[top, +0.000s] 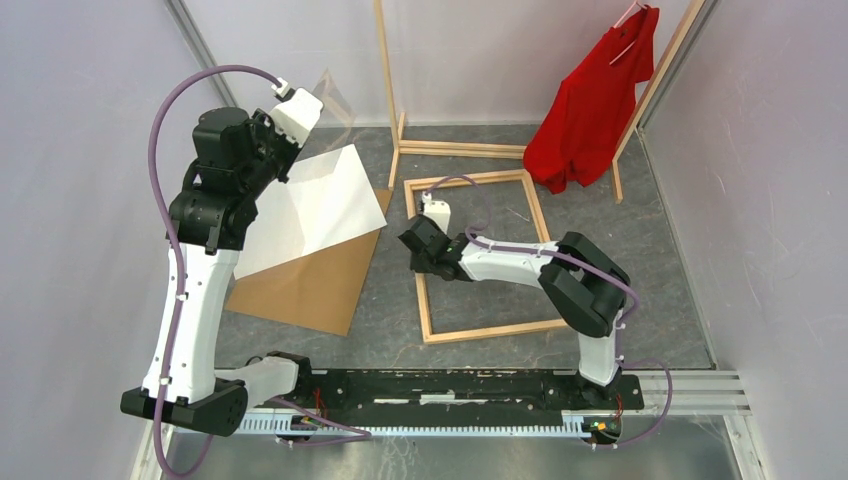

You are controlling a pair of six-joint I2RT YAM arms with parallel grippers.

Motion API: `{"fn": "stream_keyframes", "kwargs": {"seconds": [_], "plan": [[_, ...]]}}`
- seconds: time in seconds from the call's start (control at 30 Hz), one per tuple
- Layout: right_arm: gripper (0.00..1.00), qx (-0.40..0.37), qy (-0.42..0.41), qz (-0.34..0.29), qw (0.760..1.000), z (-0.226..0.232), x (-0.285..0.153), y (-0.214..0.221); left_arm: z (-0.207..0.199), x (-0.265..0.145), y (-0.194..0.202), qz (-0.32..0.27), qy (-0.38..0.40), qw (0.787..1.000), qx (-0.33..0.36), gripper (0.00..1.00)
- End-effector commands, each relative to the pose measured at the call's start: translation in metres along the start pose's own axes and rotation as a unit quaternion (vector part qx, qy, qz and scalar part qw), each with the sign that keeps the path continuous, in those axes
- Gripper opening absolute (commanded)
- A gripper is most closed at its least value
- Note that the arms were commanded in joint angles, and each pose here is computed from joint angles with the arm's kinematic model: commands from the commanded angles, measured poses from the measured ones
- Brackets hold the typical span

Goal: Put the photo into the frame
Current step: Move the photo frame to the center of the board.

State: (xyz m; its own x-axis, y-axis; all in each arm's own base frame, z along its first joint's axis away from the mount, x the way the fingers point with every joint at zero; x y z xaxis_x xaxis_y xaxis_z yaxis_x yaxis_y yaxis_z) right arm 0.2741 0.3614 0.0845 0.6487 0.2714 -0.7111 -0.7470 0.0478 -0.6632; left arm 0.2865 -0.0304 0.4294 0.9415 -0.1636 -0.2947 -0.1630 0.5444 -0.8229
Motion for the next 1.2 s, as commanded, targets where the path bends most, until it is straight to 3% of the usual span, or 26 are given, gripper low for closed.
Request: {"fn": "stream_keyframes", "kwargs": {"seconds": [0.0,0.27,0.5,0.7,0.83,1.0,1.17], "plan": [[0.00,0.061,-0.013,-0.029,0.998,-0.005,-0.017,-0.013,0.005,-0.006,-0.011,-0.028,-0.008,1.000,-0.008,0.02],[0.02,0.091,-0.033,0.006,0.995,-0.008,-0.019,0.001,-0.001,-0.005,-0.013,-0.038,0.012,0.999,-0.014,0.02],[0.44,0.125,-0.088,0.059,0.987,0.045,0.012,0.004,-0.005,-0.008,-0.014,-0.042,0.026,0.999,-0.016,0.02],[0.75,0.131,-0.107,0.020,0.985,0.072,0.015,-0.039,-0.007,-0.008,-0.011,-0.037,0.033,0.999,-0.014,0.02],[0.88,0.082,-0.061,-0.047,0.994,0.035,-0.011,-0.080,-0.010,-0.006,-0.009,-0.035,0.041,0.998,-0.015,0.02],[0.82,0.015,0.036,-0.098,0.994,-0.067,-0.036,-0.092,-0.015,-0.002,-0.008,-0.034,0.056,0.998,-0.022,0.02],[0.83,-0.058,0.168,-0.070,0.982,-0.156,-0.048,-0.070,-0.020,0.000,-0.009,-0.038,0.070,0.996,-0.029,0.02]]}}
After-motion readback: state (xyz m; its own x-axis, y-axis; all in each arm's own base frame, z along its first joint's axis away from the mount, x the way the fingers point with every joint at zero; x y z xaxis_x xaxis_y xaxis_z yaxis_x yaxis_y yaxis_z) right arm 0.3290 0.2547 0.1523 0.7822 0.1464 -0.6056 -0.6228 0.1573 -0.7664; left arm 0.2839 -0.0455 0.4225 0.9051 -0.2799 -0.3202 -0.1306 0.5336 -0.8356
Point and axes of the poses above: each gripper's point midway between its finger pads, its own x axis out along the fingers, its own z axis along the line the jaws close on, y = z × x, the point moved 5 cm from there along -x, back along the fingers, and after that the axes turned 4 degrees about -x, right-handed, at the moved point
